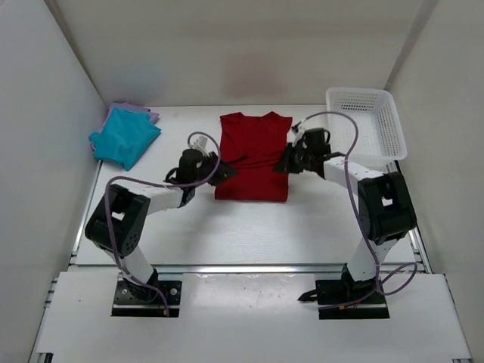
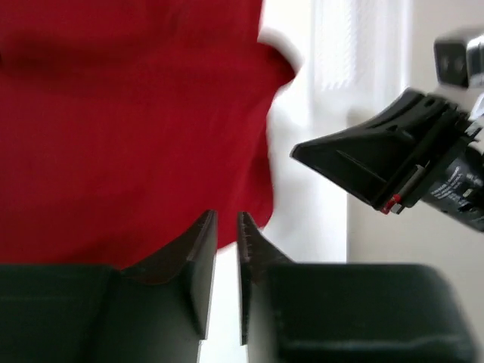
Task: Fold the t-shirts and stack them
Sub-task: Fold the folded rectangular tshirt in 1/3 of the way, then grab one side of the 2/3 rectangular tshirt with both arms
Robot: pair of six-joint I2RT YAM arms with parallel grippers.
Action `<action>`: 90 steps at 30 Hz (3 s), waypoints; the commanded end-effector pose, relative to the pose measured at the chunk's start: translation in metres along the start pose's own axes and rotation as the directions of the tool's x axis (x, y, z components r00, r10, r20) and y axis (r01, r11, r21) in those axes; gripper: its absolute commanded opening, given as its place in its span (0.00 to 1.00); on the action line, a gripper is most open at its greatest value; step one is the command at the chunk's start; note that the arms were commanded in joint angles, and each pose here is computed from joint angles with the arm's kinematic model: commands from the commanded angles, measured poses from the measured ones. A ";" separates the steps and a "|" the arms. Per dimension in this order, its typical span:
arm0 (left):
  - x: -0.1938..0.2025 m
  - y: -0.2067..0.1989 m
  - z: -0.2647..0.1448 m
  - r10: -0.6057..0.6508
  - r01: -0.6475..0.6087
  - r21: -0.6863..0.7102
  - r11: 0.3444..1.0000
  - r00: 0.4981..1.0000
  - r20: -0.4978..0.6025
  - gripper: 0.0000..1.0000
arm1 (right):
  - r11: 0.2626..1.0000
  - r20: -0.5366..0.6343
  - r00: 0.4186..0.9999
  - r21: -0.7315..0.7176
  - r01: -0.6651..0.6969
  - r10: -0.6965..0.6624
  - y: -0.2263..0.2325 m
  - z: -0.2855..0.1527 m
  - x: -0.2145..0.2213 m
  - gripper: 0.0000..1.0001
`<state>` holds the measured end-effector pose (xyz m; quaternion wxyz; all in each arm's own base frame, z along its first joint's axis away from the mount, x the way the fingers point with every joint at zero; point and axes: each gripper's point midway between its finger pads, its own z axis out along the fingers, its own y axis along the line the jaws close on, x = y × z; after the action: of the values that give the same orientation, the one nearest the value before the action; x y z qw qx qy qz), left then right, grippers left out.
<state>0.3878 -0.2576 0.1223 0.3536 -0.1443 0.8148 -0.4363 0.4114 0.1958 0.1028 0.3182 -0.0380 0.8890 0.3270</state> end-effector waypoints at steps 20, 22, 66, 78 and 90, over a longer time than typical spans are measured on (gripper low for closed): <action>0.071 0.033 -0.093 0.080 -0.083 -0.052 0.995 0.995 -0.063 0.32 | 0.993 -0.097 0.991 -0.075 0.090 -0.097 0.045 -0.030 0.104 0.05; 0.077 0.022 -0.087 0.093 -0.094 -0.020 0.995 0.993 -0.074 0.31 | 0.985 -0.101 0.987 -0.127 0.116 -0.129 0.060 -0.012 0.101 0.02; 0.072 0.100 -0.098 0.062 -0.081 -0.219 0.972 0.994 -0.091 0.47 | 0.996 0.068 0.995 -0.056 0.075 -0.071 0.040 -0.031 0.101 0.16; 0.081 0.121 -0.083 0.037 -0.068 -0.283 0.957 0.993 -0.113 0.50 | 0.998 0.024 0.997 -0.004 -0.068 0.068 -0.006 -0.043 0.146 0.41; 0.077 0.116 -0.076 0.043 -0.068 -0.283 0.957 0.994 -0.096 0.00 | 0.991 0.000 0.993 -0.062 -0.118 0.118 -0.005 -0.032 0.145 0.00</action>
<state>0.2824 -0.1878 0.0156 0.2904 -0.1525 0.8879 -0.3225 0.2706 0.1911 0.0199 0.2718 0.0131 0.8908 0.3639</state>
